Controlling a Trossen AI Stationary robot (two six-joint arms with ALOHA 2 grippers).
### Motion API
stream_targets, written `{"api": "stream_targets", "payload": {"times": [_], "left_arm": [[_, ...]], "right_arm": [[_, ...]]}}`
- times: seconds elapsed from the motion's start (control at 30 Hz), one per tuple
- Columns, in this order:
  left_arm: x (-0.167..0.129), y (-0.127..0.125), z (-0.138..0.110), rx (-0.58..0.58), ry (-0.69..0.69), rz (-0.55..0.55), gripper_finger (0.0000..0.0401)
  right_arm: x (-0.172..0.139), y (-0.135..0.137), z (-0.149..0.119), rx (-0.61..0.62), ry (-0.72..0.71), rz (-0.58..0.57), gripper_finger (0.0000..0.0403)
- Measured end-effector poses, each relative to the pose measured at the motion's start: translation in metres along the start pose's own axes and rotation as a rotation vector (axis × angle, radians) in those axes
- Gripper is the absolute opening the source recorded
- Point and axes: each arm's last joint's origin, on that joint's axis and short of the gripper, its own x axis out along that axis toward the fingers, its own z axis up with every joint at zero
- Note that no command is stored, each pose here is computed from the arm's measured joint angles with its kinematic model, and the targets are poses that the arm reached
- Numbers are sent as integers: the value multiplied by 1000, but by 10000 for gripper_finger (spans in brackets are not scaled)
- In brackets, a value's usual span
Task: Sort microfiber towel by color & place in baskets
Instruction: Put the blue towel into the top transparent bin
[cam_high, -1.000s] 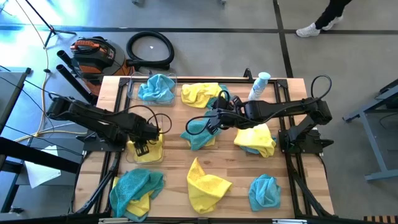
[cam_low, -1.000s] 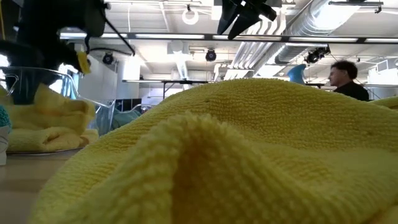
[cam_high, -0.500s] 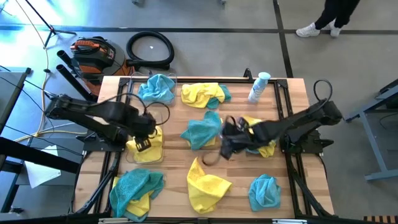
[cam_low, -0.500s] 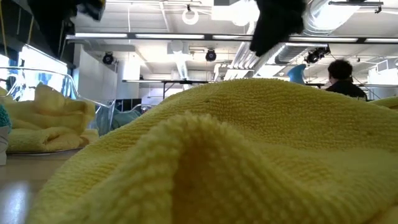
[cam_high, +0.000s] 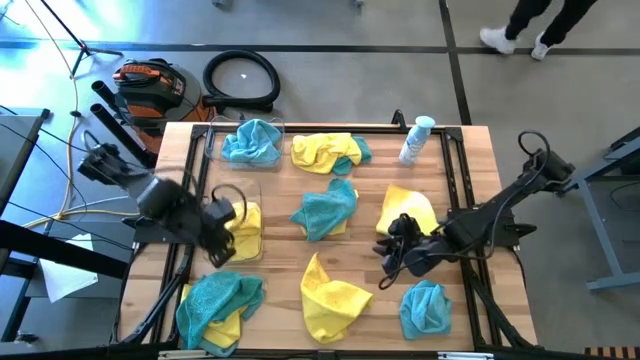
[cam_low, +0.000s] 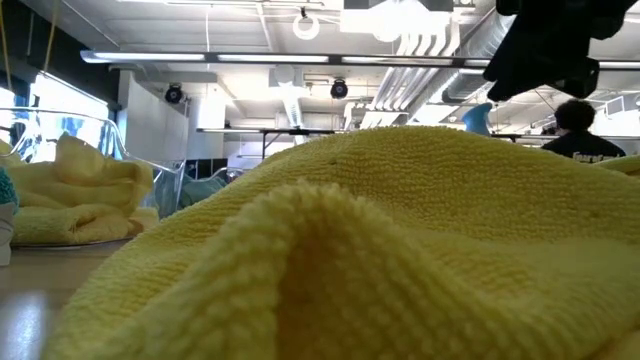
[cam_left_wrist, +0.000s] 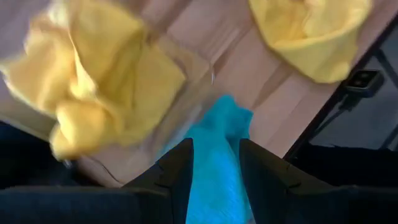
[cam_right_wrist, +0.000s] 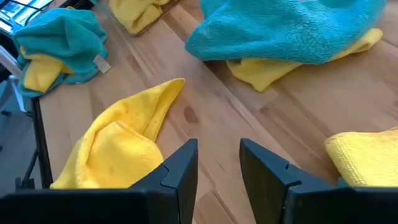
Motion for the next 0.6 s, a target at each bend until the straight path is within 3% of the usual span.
{"api": "stream_targets", "payload": {"times": [0.33, 0.6], "left_arm": [[42, -42, -48, -241, 98, 167, 117], [82, -67, -78, -263, 148, 288, 117]], "right_arm": [[-3, 3, -4, -38, -12, 12, 112], [-3, 2, -3, -40, -33, 1, 112]]}}
